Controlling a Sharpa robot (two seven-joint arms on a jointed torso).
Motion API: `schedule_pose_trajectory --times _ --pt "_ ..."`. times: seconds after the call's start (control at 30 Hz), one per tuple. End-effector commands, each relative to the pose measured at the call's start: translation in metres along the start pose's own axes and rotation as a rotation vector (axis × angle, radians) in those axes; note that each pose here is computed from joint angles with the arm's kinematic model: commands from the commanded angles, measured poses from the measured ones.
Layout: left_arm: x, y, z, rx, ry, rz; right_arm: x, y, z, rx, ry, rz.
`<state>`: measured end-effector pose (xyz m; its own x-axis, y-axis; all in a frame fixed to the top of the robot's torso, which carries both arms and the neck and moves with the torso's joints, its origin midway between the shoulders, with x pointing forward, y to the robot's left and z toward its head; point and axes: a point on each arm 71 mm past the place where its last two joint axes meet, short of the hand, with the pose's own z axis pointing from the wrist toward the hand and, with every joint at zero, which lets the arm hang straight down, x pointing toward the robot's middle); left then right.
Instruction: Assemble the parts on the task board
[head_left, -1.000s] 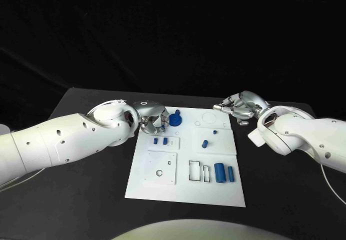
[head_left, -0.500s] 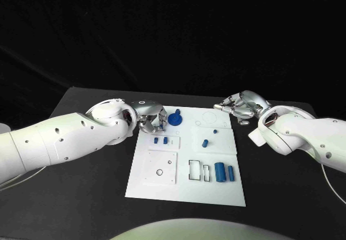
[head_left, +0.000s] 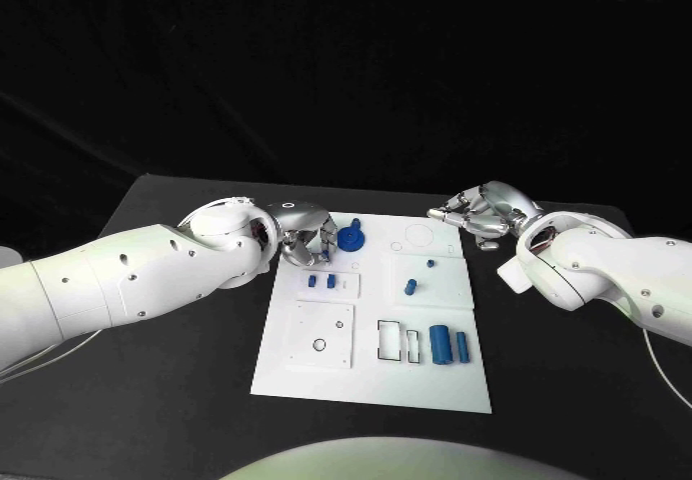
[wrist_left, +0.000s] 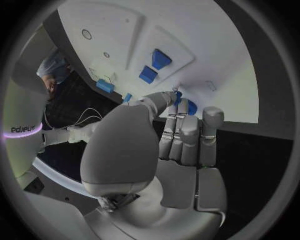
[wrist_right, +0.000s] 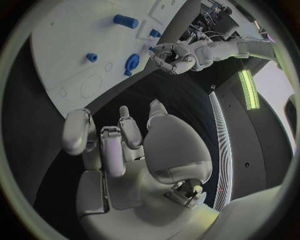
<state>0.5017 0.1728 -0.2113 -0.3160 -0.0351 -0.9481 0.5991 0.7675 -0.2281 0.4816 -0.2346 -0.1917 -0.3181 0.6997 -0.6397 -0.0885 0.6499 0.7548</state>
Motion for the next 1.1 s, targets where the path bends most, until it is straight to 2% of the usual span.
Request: schedule_pose_trajectory --times 0.03,0.53,1.1 --pt "0.0017 -0.0019 0.0021 0.012 0.023 -0.010 0.0003 0.0008 0.0000 -0.011 0.000 -0.008" --pt "0.0045 -0.0044 0.0070 0.020 0.051 -0.015 0.0004 0.0008 -0.0001 -0.011 0.000 -0.008" --pt "0.0072 -0.0026 0.0055 0.010 0.081 -0.015 0.0002 0.0006 -0.0003 -0.010 0.000 -0.008"
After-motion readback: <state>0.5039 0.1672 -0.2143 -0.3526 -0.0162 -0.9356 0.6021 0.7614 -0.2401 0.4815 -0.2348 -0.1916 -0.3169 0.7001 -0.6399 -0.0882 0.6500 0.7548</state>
